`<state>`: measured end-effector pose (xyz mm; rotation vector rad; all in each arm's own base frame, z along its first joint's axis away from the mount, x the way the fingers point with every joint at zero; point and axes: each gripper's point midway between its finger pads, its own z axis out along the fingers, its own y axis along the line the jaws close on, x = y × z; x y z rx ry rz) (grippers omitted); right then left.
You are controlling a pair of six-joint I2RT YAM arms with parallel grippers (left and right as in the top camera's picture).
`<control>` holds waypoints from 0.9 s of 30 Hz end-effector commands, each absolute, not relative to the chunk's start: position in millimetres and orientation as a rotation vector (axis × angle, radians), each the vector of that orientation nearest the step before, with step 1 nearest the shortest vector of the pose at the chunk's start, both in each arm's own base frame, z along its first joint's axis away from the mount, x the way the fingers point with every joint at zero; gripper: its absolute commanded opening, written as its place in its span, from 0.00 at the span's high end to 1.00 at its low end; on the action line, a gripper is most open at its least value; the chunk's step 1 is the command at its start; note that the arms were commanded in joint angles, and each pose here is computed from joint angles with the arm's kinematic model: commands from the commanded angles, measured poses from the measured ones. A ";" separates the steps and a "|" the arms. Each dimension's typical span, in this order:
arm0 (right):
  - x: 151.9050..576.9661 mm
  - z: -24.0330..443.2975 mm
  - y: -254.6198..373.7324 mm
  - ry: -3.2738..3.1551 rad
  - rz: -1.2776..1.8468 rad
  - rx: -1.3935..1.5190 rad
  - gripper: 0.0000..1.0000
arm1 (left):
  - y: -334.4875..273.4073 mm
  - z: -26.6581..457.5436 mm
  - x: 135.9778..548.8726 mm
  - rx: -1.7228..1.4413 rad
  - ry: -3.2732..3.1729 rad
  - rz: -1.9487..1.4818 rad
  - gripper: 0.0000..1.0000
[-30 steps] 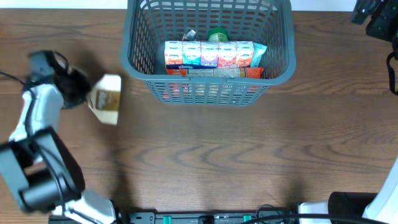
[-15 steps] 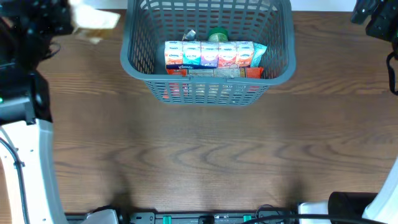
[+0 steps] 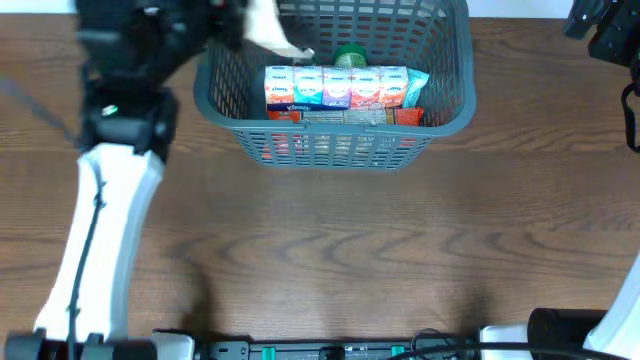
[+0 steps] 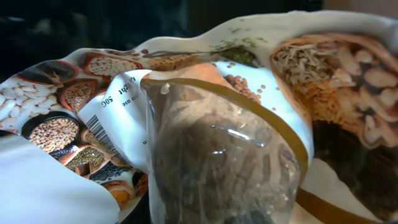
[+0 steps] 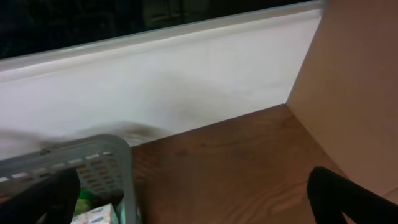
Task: Pack container
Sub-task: 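Lift the grain bag and carry it over the basket, then release the grain bag into the basket's right side and withdraw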
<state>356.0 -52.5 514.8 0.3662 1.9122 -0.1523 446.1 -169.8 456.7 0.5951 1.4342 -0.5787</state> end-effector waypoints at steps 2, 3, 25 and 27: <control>355.6 514.4 -55.1 1.909 -0.150 0.388 0.01 | -208.5 428.6 458.3 0.695 1.433 -0.608 0.94; 355.6 514.4 -55.1 1.909 -0.150 0.388 0.01 | -215.7 418.9 461.8 0.704 1.450 -0.623 0.94; 355.6 514.4 -55.1 1.909 -0.150 0.388 0.01 | -259.7 302.4 499.9 0.758 1.665 -0.714 0.69; 355.6 514.4 -55.1 1.909 -0.150 0.387 0.01 | -259.7 302.4 499.9 0.757 1.665 -0.715 0.18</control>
